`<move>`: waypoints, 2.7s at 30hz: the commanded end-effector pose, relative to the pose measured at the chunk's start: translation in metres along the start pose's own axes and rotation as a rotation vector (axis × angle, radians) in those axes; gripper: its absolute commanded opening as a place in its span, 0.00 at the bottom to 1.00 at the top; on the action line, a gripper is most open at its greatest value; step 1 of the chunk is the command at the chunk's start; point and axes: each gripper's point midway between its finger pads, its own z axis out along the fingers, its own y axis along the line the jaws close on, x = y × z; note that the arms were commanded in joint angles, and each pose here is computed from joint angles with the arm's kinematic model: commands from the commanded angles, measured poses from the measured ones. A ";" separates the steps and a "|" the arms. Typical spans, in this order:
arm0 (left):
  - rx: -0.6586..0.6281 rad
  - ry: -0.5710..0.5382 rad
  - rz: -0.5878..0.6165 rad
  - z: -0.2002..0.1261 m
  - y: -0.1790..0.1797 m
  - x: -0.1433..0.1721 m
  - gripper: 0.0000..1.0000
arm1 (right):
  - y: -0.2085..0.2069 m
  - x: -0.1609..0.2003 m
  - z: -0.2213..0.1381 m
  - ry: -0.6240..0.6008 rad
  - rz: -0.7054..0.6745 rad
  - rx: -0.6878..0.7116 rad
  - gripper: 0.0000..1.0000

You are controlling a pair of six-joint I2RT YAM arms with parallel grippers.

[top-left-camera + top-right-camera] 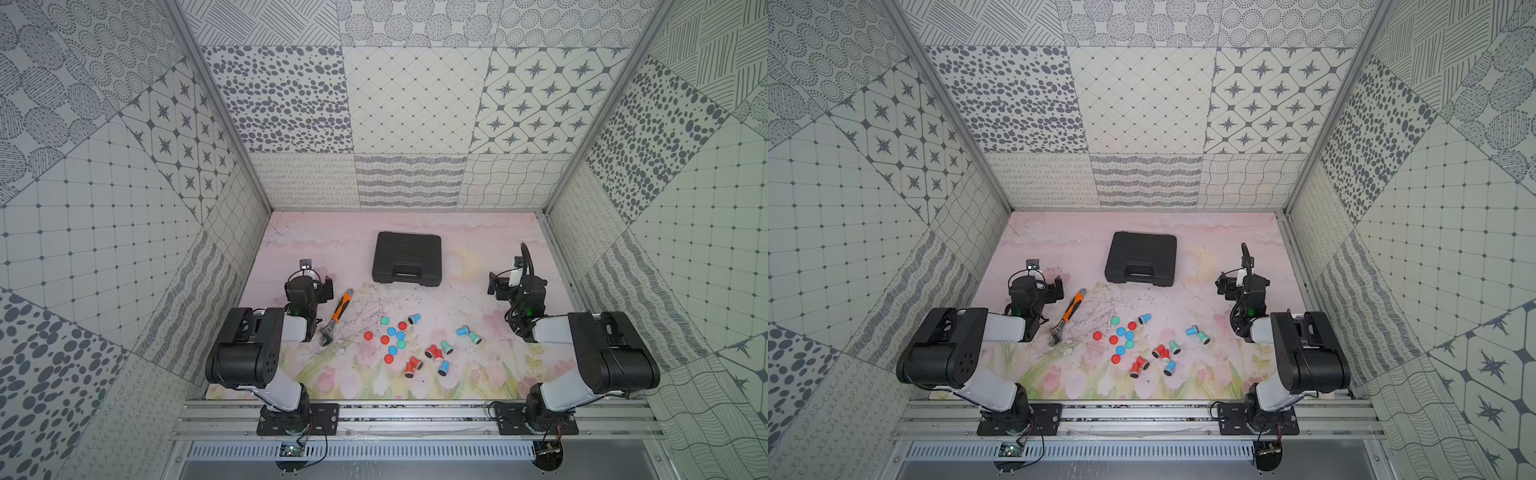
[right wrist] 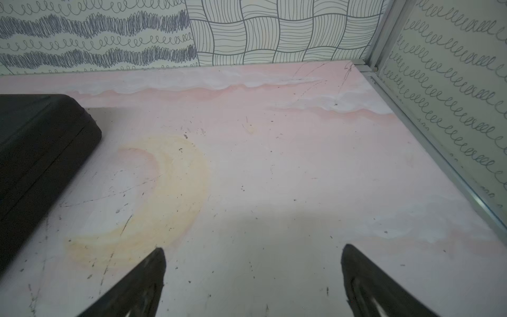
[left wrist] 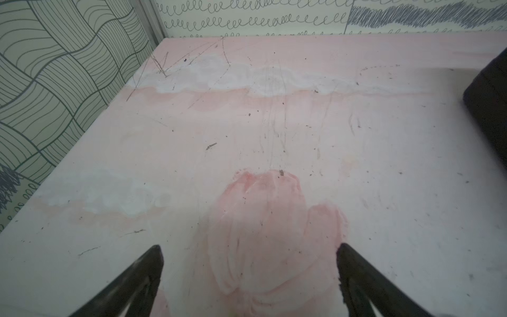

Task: Close the stamp cap
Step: Pick up the stamp from the center of the board.

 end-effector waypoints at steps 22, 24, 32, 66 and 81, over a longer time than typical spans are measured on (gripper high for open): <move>-0.005 -0.058 -0.004 0.001 0.001 -0.016 0.99 | 0.004 -0.022 0.004 -0.074 -0.004 -0.011 1.00; -0.005 -0.059 -0.005 0.001 0.001 -0.016 0.99 | 0.004 -0.021 0.004 -0.072 -0.004 -0.011 1.00; -0.021 -0.081 0.006 -0.005 0.002 -0.021 0.99 | 0.002 -0.026 0.000 -0.081 -0.007 0.017 1.00; 0.320 0.520 -0.085 -0.127 -0.079 -0.066 0.97 | 0.131 0.010 -0.153 0.714 -0.056 -0.202 0.87; 0.301 0.560 -0.078 -0.129 -0.075 -0.054 0.97 | 0.158 0.062 -0.196 0.953 -0.166 -0.215 0.61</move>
